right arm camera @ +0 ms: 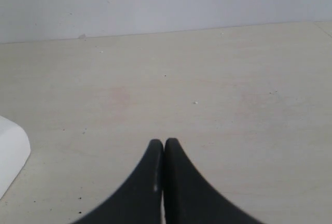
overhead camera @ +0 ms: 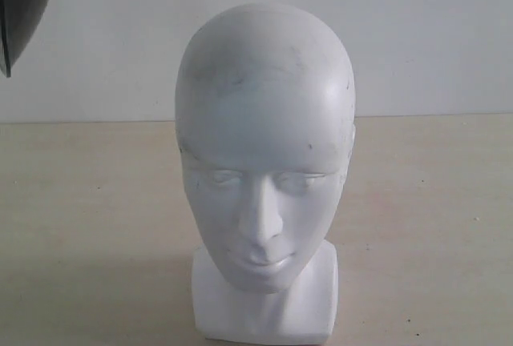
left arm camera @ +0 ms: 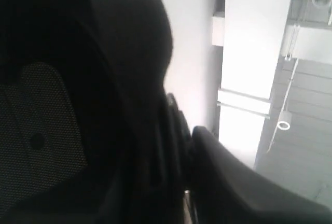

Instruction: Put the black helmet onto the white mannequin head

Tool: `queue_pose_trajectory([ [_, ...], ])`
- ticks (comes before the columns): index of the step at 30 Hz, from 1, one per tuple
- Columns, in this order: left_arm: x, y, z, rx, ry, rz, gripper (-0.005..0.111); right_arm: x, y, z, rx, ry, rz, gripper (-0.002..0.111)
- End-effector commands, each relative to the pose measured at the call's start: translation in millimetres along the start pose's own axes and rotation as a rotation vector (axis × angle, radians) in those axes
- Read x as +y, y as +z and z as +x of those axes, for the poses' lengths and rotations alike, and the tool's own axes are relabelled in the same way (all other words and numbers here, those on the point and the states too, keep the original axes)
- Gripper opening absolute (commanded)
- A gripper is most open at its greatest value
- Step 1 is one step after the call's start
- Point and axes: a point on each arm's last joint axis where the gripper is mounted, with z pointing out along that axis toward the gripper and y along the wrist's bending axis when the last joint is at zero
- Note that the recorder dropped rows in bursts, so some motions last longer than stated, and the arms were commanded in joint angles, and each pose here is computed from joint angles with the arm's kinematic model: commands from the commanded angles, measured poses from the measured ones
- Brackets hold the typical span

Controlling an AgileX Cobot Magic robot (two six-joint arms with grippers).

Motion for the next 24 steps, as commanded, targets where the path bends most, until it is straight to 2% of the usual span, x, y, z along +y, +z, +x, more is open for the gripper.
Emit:
queue_pose_trajectory([
  [1, -17.3, 3.5, -12.1, -0.086, -0.137, 0.133, 0.004, -0.4, -0.3, -1.0, -0.014, -0.012, 0.006, 0.000],
  [6, -22.4, 10.3, -15.7, -0.084, -0.295, 0.181, 0.004, -0.5, -0.4, -4.1, -0.049, -0.005, 0.007, 0.000],
  [13, -23.1, 28.2, -15.4, -0.033, -0.468, 0.245, 0.004, -2.0, -3.2, -22.5, -0.254, 0.023, 0.020, 0.000],
  [18, -12.4, 45.2, -6.9, 0.048, -0.527, 0.235, 0.004, -4.1, -8.8, -37.8, -0.436, 0.268, -0.011, 0.000],
  [24, -3.5, 59.3, -3.0, 0.076, -0.514, 0.223, 0.004, -6.6, -16.9, -51.7, -0.617, 0.416, -0.053, 0.000],
])
